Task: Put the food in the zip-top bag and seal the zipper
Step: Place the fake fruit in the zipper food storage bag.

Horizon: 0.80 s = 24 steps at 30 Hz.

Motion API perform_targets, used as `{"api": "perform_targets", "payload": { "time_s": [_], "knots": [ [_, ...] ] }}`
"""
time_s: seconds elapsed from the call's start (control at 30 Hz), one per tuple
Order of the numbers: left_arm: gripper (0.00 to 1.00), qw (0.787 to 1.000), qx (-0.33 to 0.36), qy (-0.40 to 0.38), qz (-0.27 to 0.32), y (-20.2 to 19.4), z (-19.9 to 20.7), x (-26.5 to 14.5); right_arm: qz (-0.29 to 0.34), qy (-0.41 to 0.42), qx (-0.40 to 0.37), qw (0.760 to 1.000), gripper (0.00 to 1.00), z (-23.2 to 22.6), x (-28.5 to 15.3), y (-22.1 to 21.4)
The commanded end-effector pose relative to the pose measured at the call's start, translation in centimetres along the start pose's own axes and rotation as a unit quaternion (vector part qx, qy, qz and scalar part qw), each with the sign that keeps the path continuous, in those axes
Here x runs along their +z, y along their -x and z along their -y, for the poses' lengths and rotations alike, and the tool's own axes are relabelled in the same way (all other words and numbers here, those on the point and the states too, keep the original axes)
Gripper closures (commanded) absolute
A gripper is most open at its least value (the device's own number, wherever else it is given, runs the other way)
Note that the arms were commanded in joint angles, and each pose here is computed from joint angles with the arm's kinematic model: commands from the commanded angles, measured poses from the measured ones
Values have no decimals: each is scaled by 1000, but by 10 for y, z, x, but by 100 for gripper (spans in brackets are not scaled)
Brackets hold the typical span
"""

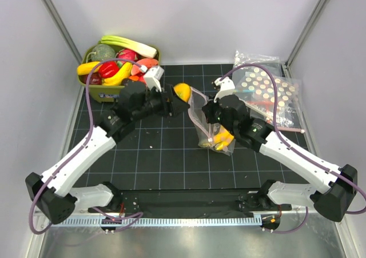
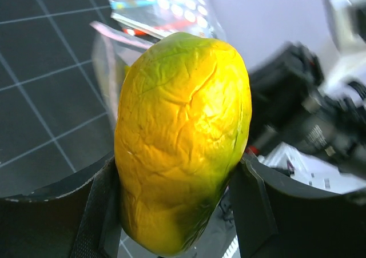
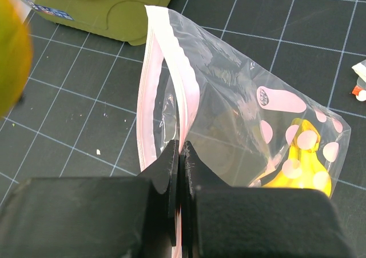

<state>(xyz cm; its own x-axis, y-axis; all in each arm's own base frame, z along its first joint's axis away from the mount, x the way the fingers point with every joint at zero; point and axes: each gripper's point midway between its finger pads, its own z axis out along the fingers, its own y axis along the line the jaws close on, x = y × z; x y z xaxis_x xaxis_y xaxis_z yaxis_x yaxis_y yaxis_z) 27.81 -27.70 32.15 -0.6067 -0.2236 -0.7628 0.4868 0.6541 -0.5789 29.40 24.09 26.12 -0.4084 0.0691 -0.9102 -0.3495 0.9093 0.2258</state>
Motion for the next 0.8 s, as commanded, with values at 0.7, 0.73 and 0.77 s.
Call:
{"api": "perform_targets", "payload": {
  "time_s": [0.7, 0.73, 0.77],
  "knots": [
    [70, 994, 102, -17, -41, -71, -13, 45, -6, 63, -49, 997, 99, -38, -14, 12],
    [70, 994, 101, -12, -48, -73, -16, 45, -9, 65, -56, 996, 99, -41, -14, 10],
    [70, 993, 102, -13, -52, -75, -16, 46, -12, 62, -63, 996, 99, -43, -15, 7]
  ]
}}
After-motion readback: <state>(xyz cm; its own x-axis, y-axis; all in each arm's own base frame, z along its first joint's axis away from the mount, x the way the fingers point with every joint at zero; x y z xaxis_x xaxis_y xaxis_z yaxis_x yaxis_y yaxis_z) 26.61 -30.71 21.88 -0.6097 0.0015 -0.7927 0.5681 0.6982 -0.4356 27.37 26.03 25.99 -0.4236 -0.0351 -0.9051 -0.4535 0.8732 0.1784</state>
